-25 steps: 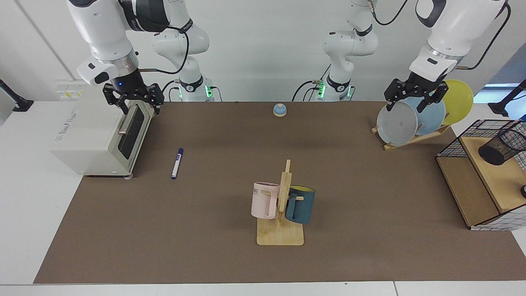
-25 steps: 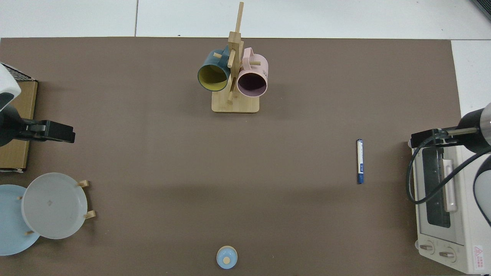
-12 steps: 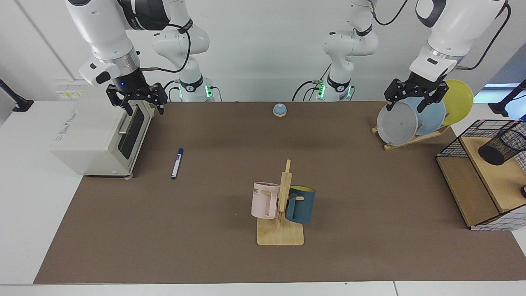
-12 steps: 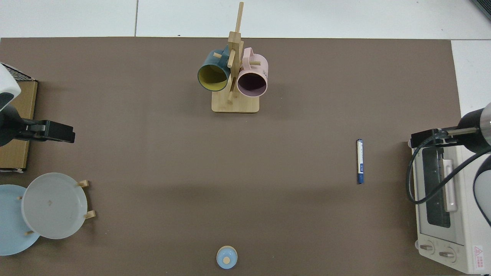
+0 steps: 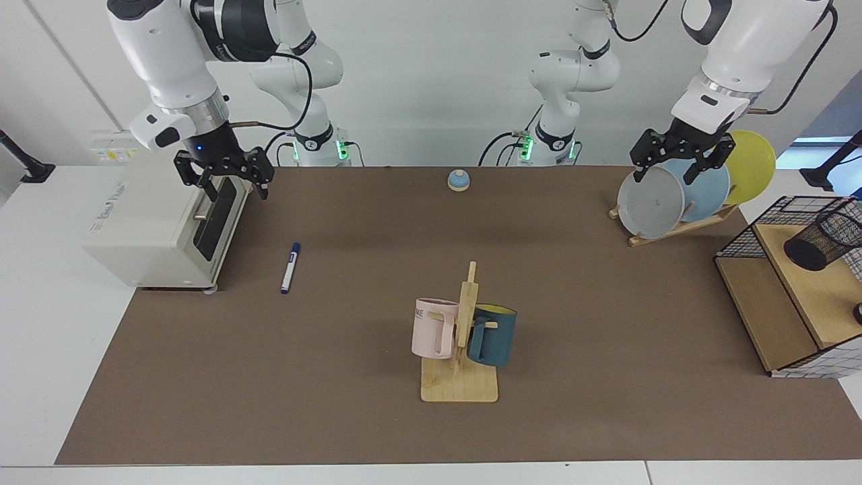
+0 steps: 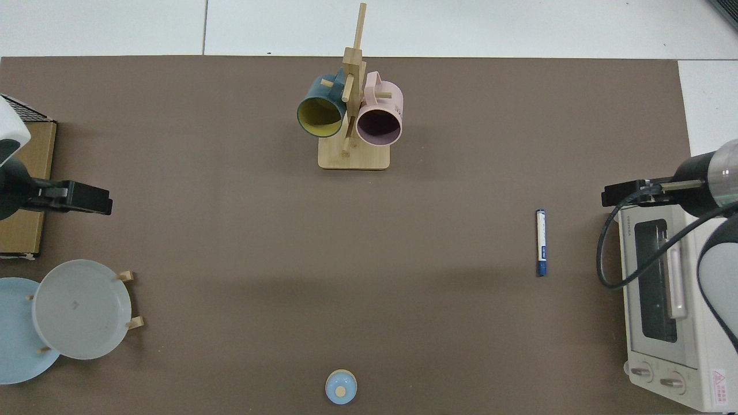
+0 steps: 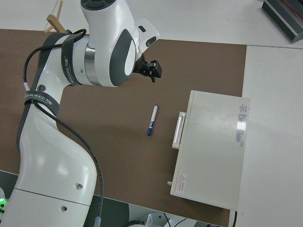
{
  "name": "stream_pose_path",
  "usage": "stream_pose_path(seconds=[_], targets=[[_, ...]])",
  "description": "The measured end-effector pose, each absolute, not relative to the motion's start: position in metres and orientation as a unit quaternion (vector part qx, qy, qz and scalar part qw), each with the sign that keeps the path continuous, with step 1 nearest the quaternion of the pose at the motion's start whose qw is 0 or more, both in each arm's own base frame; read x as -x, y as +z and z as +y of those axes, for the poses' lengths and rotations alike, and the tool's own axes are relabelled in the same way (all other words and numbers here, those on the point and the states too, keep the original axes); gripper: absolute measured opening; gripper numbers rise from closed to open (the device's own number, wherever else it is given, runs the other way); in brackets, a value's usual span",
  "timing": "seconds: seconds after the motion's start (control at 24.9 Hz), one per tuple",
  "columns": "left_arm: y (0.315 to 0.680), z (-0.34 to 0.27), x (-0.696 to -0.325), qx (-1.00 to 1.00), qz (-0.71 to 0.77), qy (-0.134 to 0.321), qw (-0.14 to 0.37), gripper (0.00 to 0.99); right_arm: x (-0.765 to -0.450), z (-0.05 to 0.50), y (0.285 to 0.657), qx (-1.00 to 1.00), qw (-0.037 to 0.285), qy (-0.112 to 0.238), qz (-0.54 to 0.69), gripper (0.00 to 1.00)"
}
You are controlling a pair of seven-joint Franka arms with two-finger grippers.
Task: Put markers into pen holder
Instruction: 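Grasp the blue marker with the right gripper and lift it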
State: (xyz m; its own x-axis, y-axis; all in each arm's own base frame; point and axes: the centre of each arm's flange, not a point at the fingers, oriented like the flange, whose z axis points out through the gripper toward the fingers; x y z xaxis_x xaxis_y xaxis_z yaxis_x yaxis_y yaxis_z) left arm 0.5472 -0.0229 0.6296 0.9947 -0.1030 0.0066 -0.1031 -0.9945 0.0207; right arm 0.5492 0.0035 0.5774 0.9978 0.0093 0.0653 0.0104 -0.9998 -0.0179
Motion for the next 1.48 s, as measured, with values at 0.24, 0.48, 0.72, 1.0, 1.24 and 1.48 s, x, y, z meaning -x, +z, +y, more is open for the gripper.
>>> stream_pose_path(seconds=[0.24,0.48,0.72,1.0,1.24,1.48], targets=[[0.629,-0.023,-0.547,-0.999,-0.052,0.002,0.010,0.991,-0.560,0.004,0.526,1.000,0.007,-0.028,-0.004,1.00],[0.616,-0.023,-0.548,-0.999,-0.051,-0.008,0.011,0.991,-0.574,0.009,0.442,1.000,0.001,0.010,-0.006,1.00],[0.593,-0.022,-0.549,-0.998,-0.050,-0.024,0.011,0.991,-0.572,0.008,0.339,1.000,-0.005,0.024,0.008,1.00],[0.591,-0.018,-0.548,-0.999,-0.047,-0.022,0.008,0.991,-0.565,0.003,0.304,0.999,-0.009,0.043,0.017,1.00],[0.583,0.002,-0.534,-0.999,-0.042,-0.014,-0.005,0.991,-0.566,0.003,0.305,0.999,-0.009,0.042,0.021,1.00],[0.590,0.011,-0.527,-0.999,-0.036,-0.008,-0.005,0.991,-0.568,0.003,0.302,0.999,-0.009,0.031,0.028,1.00]])
